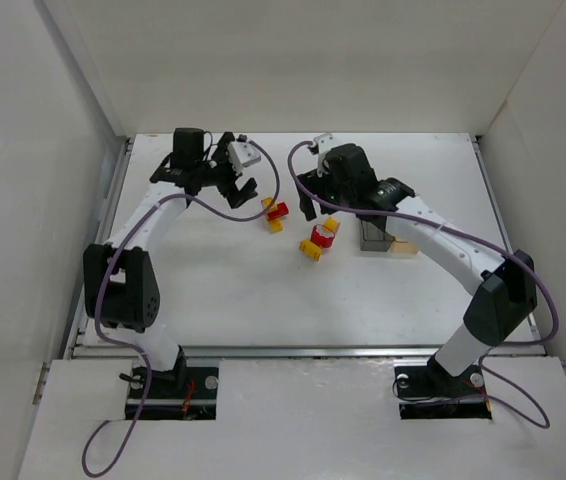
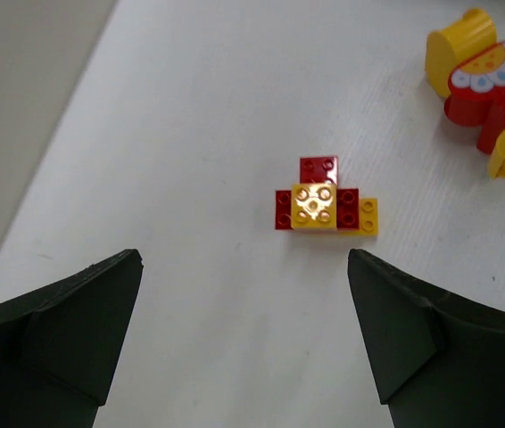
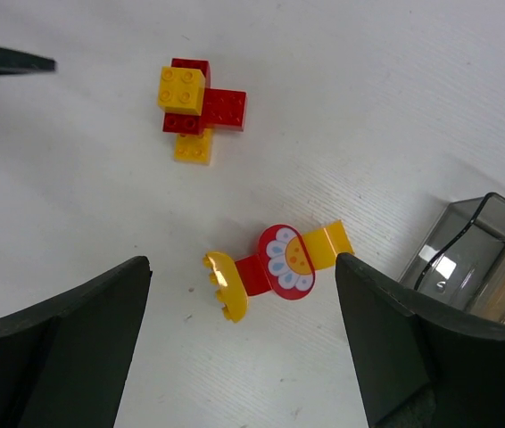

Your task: Sort the legos into containers by color

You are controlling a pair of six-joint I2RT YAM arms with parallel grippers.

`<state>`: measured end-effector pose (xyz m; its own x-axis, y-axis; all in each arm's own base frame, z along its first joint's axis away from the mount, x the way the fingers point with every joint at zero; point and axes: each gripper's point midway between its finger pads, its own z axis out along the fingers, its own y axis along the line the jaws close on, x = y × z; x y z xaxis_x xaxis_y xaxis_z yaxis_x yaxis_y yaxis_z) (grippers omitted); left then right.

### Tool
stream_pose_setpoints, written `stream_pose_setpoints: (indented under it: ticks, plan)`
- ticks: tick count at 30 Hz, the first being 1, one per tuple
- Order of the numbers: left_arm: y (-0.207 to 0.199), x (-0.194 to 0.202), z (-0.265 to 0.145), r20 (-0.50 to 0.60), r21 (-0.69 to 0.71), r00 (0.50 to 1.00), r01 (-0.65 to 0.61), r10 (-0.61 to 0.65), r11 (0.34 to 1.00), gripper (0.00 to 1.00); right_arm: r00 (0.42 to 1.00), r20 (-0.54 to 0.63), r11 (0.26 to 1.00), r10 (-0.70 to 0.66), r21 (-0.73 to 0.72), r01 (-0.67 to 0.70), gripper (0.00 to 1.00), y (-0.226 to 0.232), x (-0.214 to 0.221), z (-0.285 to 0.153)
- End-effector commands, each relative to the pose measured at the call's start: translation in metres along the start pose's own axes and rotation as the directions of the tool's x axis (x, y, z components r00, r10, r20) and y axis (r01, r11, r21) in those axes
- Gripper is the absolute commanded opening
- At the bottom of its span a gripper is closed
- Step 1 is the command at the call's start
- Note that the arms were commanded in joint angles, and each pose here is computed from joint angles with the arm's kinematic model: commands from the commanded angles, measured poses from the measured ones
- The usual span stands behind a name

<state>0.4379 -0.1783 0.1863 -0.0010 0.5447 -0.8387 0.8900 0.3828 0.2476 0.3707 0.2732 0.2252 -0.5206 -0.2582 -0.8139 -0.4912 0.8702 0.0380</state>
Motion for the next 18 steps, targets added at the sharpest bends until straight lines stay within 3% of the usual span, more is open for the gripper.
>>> stream_pose_setpoints:
  ticks: [1, 3, 6, 8, 12, 14, 18]
  plan:
    - [-0.007, -0.026, -0.015, 0.078, -0.027, 0.997, 0.010, -0.008, 1.000, 1.00, 0.998, 0.060, 1.000, -0.010, 0.006, 0.010, 0.89, 0.002, -0.025, -0.001]
    - [-0.029, -0.006, 0.009, 0.082, 0.090, 0.995, 0.046, -0.054, 0.995, 1.00, 0.997, 0.073, 1.000, -0.004, -0.014, 0.005, 0.89, 0.004, -0.033, 0.005]
    - [-0.046, 0.002, 0.014, 0.081, 0.222, 0.994, 0.050, -0.069, 0.974, 1.00, 0.995, 0.087, 0.998, 0.050, -0.048, -0.046, 0.89, 0.005, -0.053, 0.012]
    - [-0.039, 0.020, 0.001, 0.084, 0.218, 0.993, 0.062, -0.082, 0.974, 1.00, 0.994, 0.090, 0.994, 0.069, -0.088, -0.061, 0.89, 0.008, -0.062, 0.019]
    - [-0.013, 0.060, -0.021, 0.040, 0.085, 0.990, 0.134, -0.138, 0.987, 1.00, 0.990, 0.088, 0.990, 0.109, -0.097, -0.100, 0.85, 0.023, -0.082, 0.043]
    - [0.011, 0.089, -0.029, -0.046, -0.077, 0.966, 0.251, -0.255, 0.965, 1.00, 0.991, 0.016, 0.990, 0.134, -0.058, -0.132, 0.80, 0.025, -0.065, 0.072]
    - [0.021, 0.103, -0.041, -0.068, -0.191, 0.947, 0.296, -0.314, 0.936, 1.00, 0.992, -0.036, 0.992, 0.117, -0.035, -0.118, 0.77, 0.043, -0.051, 0.102]
